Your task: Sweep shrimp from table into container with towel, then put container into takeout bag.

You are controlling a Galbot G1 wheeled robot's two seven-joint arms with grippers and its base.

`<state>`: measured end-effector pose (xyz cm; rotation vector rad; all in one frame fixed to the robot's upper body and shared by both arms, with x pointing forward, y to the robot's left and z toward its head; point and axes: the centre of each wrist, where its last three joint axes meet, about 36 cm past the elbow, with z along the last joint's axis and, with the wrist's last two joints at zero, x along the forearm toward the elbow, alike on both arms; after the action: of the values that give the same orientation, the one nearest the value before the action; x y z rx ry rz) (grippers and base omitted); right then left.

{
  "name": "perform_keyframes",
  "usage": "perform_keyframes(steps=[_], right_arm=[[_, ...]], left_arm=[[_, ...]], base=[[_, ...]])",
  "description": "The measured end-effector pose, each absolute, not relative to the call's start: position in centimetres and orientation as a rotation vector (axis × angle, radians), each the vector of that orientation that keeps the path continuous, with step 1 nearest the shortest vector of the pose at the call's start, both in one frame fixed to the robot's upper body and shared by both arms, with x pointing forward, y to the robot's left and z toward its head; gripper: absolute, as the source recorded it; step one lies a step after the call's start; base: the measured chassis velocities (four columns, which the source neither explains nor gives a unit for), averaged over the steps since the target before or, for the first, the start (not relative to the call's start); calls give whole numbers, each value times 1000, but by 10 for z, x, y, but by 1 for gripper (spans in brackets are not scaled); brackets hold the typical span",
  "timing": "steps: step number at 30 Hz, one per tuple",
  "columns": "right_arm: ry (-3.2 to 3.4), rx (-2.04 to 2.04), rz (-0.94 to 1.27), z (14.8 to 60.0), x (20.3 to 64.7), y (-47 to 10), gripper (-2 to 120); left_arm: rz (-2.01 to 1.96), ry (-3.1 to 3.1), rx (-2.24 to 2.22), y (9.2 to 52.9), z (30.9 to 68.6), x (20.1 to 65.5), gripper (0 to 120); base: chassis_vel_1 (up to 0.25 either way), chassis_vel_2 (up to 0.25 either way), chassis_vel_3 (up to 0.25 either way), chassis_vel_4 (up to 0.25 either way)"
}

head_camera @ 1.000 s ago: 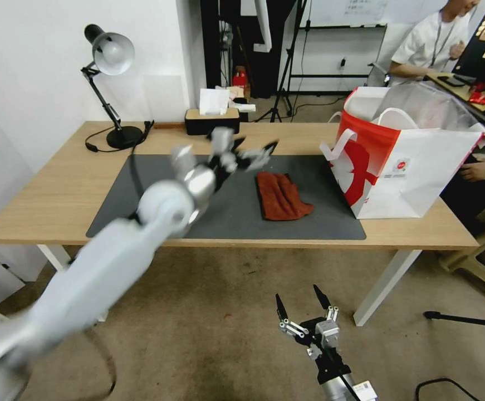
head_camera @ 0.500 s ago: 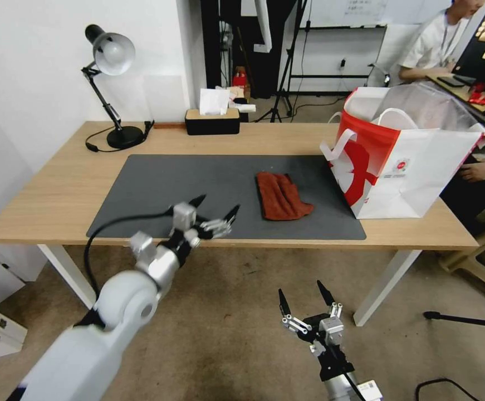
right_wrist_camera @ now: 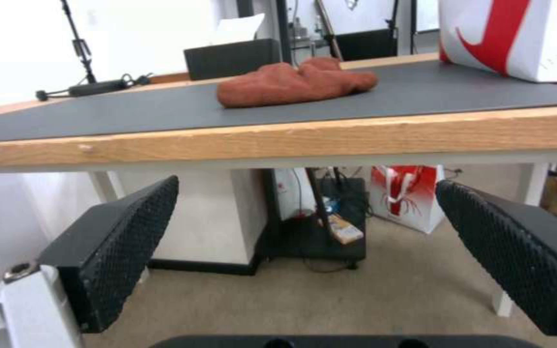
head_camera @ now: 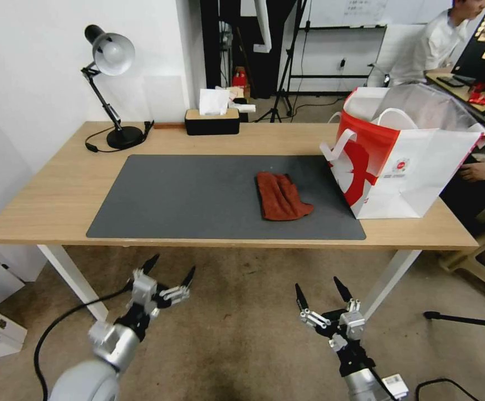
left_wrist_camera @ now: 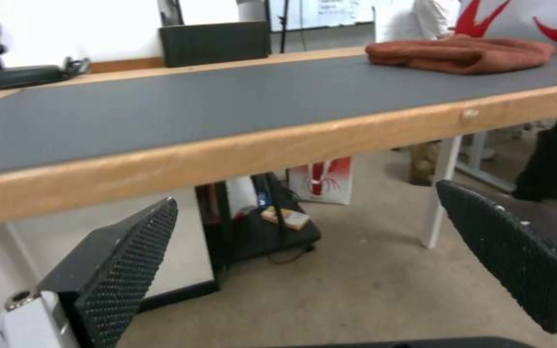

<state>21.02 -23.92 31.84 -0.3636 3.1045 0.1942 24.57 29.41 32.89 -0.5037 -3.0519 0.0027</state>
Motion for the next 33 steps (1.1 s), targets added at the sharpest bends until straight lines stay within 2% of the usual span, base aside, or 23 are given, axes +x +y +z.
perform_keyframes(steps=[7,17,33], right_arm=[[3117,-410,163,323,212,-245,100],[3118,-465,172,323,214,-239,100],[3117,-468,172,323,214,-238,100]], left_arm=[[27,-3061,-469,291,310,228,100],[66,-3061,-413,275,304,222,100],[69,-3062,-409,274,303,223,100]], base=[[0,0,0,0],[0,0,0,0],[0,0,0,0]])
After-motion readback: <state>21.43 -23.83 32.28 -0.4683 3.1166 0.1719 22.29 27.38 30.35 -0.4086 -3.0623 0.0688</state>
